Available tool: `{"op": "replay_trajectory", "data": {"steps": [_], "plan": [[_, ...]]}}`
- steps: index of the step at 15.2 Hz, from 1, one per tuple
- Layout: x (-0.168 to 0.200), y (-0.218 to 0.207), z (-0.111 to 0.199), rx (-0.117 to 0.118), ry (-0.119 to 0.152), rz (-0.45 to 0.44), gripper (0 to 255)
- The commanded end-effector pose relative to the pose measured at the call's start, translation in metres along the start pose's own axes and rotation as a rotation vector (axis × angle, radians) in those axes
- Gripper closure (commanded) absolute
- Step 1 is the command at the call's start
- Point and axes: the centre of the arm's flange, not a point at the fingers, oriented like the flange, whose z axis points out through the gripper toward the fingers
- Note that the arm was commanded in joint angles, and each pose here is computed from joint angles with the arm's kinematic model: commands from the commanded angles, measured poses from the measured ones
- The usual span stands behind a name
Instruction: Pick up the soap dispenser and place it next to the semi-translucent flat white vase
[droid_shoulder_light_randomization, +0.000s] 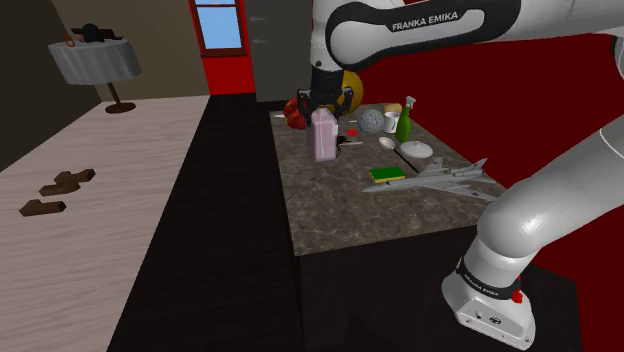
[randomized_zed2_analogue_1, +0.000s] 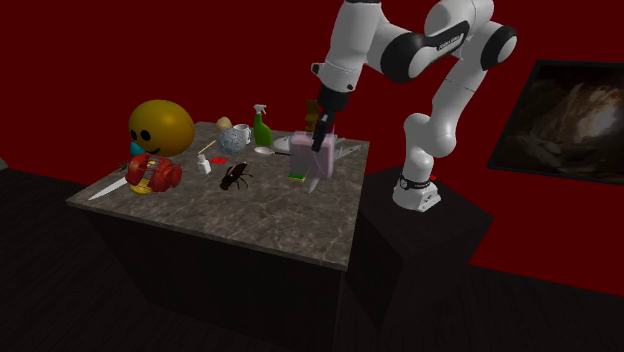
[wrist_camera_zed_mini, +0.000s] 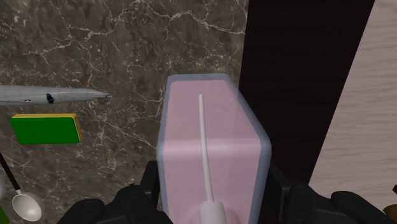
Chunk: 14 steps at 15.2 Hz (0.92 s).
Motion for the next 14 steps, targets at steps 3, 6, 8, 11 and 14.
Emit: {"op": "replay_trajectory", "data": {"steps": [3, 6, 8, 11, 14], "plan": [[0.006, 0.0, -0.02, 0.0, 0.0, 0.0, 255], [0.01, 0.0, -0.036, 0.0, 0.0, 0.0, 255], [0.013, 0.0, -0.046, 0.0, 0.0, 0.0, 255], [0.022, 0.024, -0.042, 0.0, 0.0, 0.0, 255], [0.034, 0.06, -0.031, 0.0, 0.0, 0.0, 255]]}}
